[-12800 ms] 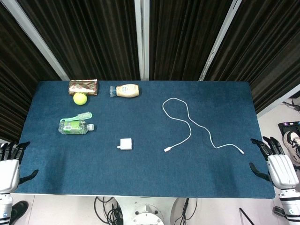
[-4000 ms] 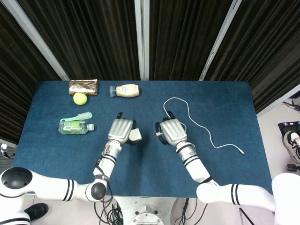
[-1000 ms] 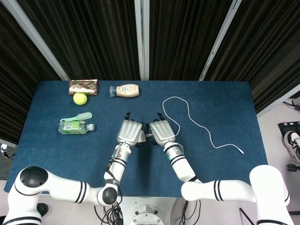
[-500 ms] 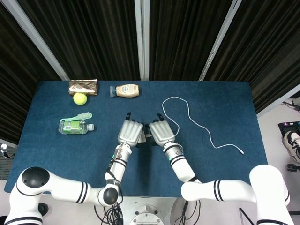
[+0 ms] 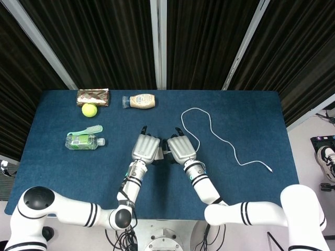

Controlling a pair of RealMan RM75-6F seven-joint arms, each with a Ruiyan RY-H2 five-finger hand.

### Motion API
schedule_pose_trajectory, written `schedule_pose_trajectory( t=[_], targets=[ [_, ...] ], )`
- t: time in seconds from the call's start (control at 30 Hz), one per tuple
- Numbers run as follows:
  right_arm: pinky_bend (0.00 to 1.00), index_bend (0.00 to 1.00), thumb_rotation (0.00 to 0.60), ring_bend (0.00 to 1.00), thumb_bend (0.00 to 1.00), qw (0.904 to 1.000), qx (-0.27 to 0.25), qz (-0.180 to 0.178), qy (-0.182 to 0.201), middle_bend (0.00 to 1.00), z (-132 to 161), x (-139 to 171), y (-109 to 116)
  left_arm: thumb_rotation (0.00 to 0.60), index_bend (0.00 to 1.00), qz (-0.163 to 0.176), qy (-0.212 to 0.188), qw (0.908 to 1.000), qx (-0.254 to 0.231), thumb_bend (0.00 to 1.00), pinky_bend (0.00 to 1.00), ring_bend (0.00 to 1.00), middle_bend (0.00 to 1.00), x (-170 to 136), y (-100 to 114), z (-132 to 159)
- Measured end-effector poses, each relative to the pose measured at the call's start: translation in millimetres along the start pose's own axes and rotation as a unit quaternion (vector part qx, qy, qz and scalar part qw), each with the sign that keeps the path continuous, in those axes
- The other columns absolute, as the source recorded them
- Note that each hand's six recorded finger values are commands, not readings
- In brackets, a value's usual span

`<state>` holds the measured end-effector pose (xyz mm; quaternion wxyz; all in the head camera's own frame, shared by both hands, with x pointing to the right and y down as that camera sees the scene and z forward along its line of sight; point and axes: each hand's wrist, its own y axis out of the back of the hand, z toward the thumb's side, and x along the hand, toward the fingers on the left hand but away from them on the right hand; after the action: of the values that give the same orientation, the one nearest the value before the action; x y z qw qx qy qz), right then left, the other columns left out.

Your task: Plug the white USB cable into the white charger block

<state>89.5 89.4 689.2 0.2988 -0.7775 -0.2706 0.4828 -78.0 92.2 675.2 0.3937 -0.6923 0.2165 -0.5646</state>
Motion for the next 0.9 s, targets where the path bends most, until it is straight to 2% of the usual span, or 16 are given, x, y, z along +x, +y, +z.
schedule_pose_trajectory(
  t=[0.23,0.53,0.9],
  targets=[
    [0.00,0.43,0.600,0.28,0.28,1.0000,0.000,-0.007,0.002,0.48,-3.0,2.3,2.2,0.530,0.54,0.002,-0.003,1.0000,0.003,0.22,0.09,0.38,0.52,-1.4,1.3,1.0],
    [0.00,0.54,0.600,0.28,0.33,0.9999,-0.001,-0.016,-0.003,0.48,-8.6,4.5,5.1,0.529,0.54,0.003,-0.004,1.0000,0.007,0.22,0.09,0.38,0.52,-2.6,1.9,1.2],
    [0.00,0.57,0.600,0.28,0.33,0.9999,-0.001,-0.015,-0.004,0.48,-7.7,3.7,2.3,0.531,0.54,0.001,-0.004,1.0000,0.008,0.22,0.09,0.38,0.52,-2.5,1.2,2.5]
  ],
)
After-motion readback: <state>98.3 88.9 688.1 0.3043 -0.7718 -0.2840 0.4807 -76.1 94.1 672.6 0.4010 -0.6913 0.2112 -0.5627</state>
